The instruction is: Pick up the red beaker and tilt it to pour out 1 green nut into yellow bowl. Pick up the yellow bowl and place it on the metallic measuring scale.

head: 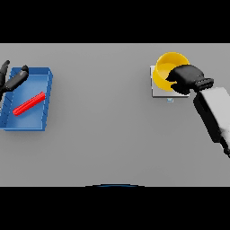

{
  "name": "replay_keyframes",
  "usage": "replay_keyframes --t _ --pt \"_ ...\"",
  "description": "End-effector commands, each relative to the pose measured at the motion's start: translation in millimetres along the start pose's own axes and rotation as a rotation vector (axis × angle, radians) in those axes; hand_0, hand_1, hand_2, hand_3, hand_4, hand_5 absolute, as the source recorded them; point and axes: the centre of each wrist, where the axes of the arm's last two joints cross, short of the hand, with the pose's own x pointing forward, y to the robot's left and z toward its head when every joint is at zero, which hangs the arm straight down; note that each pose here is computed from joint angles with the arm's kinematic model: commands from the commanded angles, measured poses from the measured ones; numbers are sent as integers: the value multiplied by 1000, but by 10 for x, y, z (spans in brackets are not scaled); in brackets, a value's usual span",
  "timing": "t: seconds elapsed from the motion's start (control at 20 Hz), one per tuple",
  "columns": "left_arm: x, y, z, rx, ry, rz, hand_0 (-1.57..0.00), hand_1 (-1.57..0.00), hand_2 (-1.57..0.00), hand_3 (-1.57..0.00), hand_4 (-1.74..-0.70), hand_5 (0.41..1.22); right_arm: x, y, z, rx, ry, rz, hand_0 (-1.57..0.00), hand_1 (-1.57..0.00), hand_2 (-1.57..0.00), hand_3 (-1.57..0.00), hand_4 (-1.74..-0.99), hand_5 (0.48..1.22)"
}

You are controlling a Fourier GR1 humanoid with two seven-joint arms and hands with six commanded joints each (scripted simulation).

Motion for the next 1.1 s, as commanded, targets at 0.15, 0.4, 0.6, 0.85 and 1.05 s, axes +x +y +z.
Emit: replay_keyframes --t 0.15,0.4,0.6,0.85,1.05 --pt "9 43 -16 6 -3 0 1 1 1 1 -728 713 1 -5 -22 20 12 -18 -1402 -1571 -1375 -1427 -1741 1221" --pt "-9 49 -11 4 -2 0 1 1 1 1 -733 728 -34 -22 -19 37 21 -59 -721 -980 -1042 -833 -1619 1072" --pt "-32 11 -32 -5 6 2 1 1 1 1 -725 712 -67 -12 -12 71 32 -40 -295 -475 -601 -565 -1517 902" --pt "10 -4 -7 -3 -10 -1 1 1 1 1 -722 699 -74 28 -10 96 19 -20 -96 -155 -251 -378 -1442 814" --pt "-10 10 -5 -8 -9 -2 1 1 1 1 -720 693 -81 20 1 110 48 -34 -39 -63 -103 -272 -1410 759"
